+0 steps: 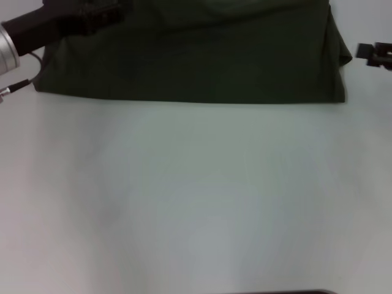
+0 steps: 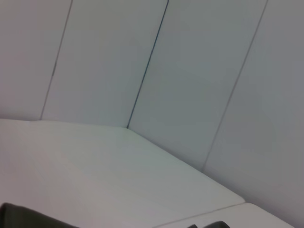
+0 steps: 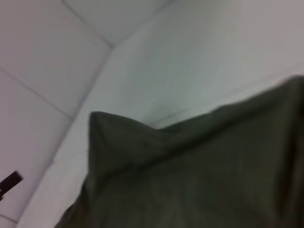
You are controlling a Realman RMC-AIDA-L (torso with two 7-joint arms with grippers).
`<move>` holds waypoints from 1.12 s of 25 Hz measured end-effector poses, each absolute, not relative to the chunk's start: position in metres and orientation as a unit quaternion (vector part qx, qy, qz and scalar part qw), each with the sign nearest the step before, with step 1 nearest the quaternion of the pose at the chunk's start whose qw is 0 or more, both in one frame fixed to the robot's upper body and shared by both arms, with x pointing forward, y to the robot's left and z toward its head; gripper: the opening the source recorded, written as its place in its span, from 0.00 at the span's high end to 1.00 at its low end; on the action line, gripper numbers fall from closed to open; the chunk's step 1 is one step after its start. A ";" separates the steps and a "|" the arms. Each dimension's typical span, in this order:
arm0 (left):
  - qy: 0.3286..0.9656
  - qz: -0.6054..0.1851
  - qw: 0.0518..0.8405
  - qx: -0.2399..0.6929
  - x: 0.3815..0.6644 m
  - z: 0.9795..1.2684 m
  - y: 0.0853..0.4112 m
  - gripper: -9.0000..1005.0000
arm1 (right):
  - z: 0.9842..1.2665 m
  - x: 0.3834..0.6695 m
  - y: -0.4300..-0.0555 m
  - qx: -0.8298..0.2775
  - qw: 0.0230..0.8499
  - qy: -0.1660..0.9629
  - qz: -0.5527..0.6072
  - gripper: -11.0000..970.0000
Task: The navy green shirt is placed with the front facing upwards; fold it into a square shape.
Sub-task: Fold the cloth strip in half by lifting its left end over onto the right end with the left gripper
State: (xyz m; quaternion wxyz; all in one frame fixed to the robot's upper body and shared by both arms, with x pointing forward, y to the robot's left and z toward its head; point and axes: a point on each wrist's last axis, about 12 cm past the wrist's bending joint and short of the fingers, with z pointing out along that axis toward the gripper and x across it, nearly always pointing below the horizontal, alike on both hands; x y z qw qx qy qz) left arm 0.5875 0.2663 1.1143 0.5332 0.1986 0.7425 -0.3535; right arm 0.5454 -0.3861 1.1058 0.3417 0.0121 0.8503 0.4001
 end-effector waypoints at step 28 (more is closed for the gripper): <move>0.742 -0.352 0.537 0.190 0.575 1.100 0.273 0.10 | 1.079 0.558 -0.371 0.074 0.293 0.896 0.325 0.37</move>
